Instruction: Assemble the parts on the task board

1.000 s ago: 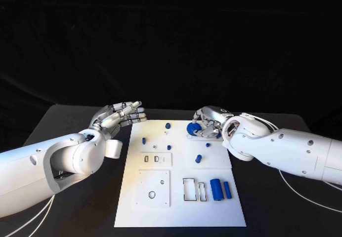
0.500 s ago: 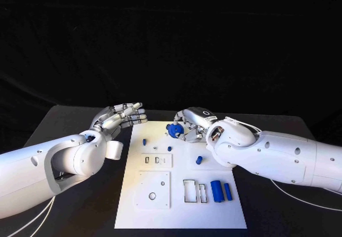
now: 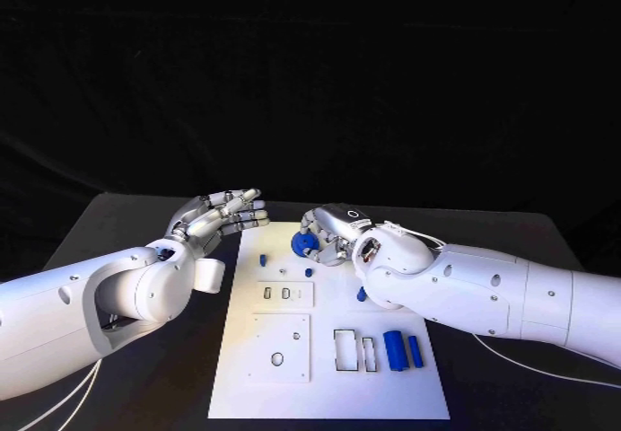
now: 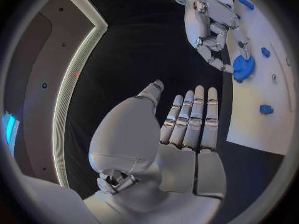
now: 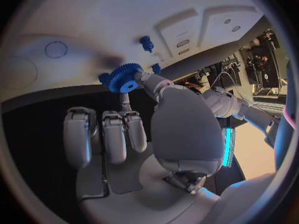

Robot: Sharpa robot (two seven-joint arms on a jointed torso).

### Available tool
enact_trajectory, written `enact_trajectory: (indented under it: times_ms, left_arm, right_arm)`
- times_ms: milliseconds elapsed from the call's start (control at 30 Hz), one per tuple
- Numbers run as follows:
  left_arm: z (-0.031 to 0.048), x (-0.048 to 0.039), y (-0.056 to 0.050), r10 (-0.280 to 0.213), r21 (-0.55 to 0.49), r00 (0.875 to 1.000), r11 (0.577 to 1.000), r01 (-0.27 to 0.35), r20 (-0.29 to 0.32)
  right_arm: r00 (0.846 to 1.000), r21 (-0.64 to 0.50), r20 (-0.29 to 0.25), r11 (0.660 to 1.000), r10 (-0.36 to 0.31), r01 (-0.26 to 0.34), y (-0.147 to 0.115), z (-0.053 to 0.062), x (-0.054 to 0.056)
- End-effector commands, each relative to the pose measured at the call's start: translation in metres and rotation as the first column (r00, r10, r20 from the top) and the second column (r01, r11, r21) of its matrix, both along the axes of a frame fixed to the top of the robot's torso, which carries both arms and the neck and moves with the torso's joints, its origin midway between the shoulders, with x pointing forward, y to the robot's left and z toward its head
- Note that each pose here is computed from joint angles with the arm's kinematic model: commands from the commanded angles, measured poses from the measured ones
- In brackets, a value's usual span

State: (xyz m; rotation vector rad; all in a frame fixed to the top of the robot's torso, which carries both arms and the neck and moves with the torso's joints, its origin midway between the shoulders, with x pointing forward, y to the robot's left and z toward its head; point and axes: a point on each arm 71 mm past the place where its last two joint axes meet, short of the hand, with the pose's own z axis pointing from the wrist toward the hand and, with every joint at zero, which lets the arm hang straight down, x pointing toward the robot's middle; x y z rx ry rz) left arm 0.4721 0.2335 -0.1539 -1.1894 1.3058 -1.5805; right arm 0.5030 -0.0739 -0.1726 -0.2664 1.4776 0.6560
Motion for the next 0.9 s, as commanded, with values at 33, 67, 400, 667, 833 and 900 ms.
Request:
enact_trajectory:
  times_ms: [33, 67, 400, 667, 833, 900]
  left_arm:
    - [0.0019, -0.0005, -0.003, -0.015, -0.011, 1.0, 1.0, 0.015, 0.01]
    - [0.0019, -0.0005, -0.003, -0.016, -0.011, 1.0, 1.0, 0.016, 0.01]
    - [0.002, -0.0007, -0.004, -0.017, -0.011, 1.0, 1.0, 0.017, 0.009]
    - [0.002, -0.0008, -0.004, -0.017, -0.011, 1.0, 1.0, 0.017, 0.009]
    - [0.0019, -0.0007, -0.004, -0.019, -0.012, 1.0, 1.0, 0.019, 0.008]
    - [0.0019, -0.0007, -0.004, -0.02, -0.012, 1.0, 1.0, 0.02, 0.008]
  right_arm:
    - [1.0, -0.012, 0.001, 1.0, 0.012, -0.012, 0.004, -0.004, 0.001]
    - [1.0, -0.013, -0.003, 1.0, 0.012, -0.012, 0.005, -0.005, 0.001]
    - [1.0, -0.02, -0.012, 1.0, -0.001, 0.0, 0.006, -0.013, 0.006]
    - [1.0, -0.023, -0.013, 1.0, -0.002, 0.002, 0.007, -0.014, 0.007]
    - [1.0, -0.022, -0.017, 1.0, -0.002, 0.002, 0.01, -0.014, 0.006]
    - [1.0, -0.024, -0.019, 1.0, -0.003, 0.002, 0.01, -0.015, 0.007]
